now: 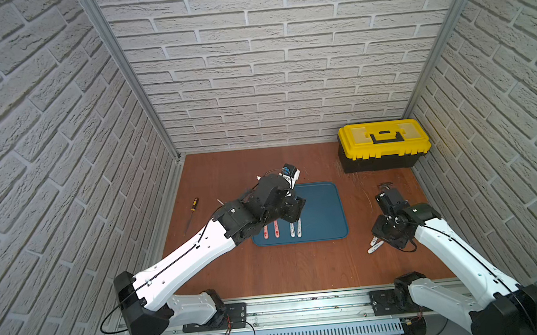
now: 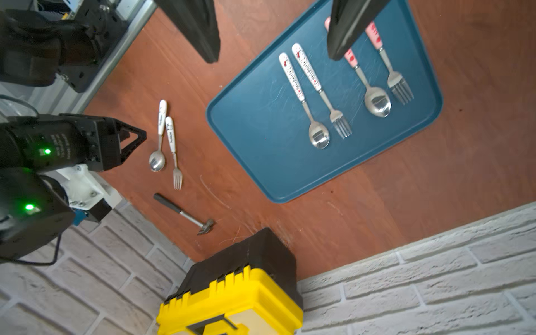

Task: Set the spoon and fork side by side
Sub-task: Pick up the fork at the center of the board.

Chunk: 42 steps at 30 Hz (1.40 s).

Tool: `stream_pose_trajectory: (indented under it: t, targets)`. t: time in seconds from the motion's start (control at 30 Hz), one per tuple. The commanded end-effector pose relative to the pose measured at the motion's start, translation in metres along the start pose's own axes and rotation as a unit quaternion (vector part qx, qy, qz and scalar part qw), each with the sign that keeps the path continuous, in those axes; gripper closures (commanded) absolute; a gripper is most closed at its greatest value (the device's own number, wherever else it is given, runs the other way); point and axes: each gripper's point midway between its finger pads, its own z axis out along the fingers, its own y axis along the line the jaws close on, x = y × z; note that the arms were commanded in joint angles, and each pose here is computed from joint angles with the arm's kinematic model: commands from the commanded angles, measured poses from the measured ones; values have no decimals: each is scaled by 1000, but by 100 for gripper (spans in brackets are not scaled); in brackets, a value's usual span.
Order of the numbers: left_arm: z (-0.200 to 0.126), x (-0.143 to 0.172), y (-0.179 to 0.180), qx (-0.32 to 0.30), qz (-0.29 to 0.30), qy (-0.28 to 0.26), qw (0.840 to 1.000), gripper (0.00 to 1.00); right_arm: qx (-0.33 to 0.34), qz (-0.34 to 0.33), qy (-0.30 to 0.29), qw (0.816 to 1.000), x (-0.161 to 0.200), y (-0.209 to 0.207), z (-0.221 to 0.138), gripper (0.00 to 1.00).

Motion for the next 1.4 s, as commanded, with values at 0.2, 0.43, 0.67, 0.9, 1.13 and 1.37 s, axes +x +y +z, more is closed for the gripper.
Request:
stream_pose_trajectory:
  t: [0.2, 0.43, 0.67, 0.9, 1.13, 1.37]
  targets:
    - [10, 23, 17, -10, -13, 20, 1000, 35, -20, 2, 25, 999, -9, 22, 18, 60]
    - [26, 31, 15, -5, -3, 39, 999, 34, 20, -5, 14, 1000, -29, 17, 23, 58]
    - [32, 33, 15, -3, -7, 44, 999, 34, 31, -9, 33, 999, -35, 22, 42, 58]
    - [38, 35, 16, -2, -10, 50, 999, 34, 38, 0, 57, 998, -28, 14, 61, 59]
    - [42, 35, 13, 1, -10, 58, 998, 34, 39, -2, 86, 996, -16, 13, 85, 63]
    - [44, 36, 12, 3, -11, 60, 998, 33, 40, -2, 77, 996, -17, 11, 85, 82]
